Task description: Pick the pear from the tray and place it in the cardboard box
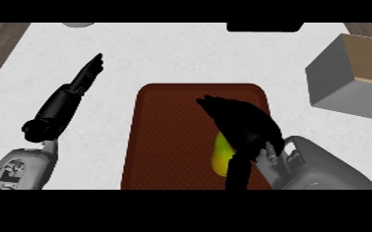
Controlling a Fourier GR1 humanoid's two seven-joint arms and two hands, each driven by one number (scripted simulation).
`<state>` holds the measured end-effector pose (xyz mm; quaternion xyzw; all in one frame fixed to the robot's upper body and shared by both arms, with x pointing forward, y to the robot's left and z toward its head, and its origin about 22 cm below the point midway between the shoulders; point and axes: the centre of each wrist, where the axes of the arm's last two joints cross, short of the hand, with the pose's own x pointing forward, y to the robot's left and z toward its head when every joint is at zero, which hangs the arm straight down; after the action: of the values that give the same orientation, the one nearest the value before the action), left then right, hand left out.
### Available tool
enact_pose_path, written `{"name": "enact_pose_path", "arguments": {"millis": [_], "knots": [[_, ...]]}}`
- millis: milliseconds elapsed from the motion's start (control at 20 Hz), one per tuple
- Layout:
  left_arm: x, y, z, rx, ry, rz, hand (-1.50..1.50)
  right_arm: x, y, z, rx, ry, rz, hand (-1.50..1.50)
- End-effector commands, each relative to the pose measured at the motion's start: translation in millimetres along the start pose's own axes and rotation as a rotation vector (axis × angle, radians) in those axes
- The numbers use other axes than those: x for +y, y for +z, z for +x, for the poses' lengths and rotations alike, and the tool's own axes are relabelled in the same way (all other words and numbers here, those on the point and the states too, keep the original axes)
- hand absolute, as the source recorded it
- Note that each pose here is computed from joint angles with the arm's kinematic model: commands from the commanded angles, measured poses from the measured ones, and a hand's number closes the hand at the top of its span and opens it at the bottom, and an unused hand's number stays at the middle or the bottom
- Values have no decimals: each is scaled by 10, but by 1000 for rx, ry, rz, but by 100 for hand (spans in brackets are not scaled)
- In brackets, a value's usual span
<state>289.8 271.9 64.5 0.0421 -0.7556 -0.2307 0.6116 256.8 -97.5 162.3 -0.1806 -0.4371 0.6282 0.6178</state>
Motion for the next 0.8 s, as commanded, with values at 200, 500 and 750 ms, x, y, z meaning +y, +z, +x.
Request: {"name": "enact_pose_path", "arguments": {"millis": [200, 500, 750], "knots": [[17, 33, -57, 2, 15, -11, 0, 237, -198, 121, 141, 87, 19, -150], [-60, -42, 33, 2, -5, -10, 0, 185, -279, 86, 192, 91, 18, -150], [-89, -19, -55, -5, -6, 2, 0, 447, -414, -156, 173, 89, 45, -150]]}}
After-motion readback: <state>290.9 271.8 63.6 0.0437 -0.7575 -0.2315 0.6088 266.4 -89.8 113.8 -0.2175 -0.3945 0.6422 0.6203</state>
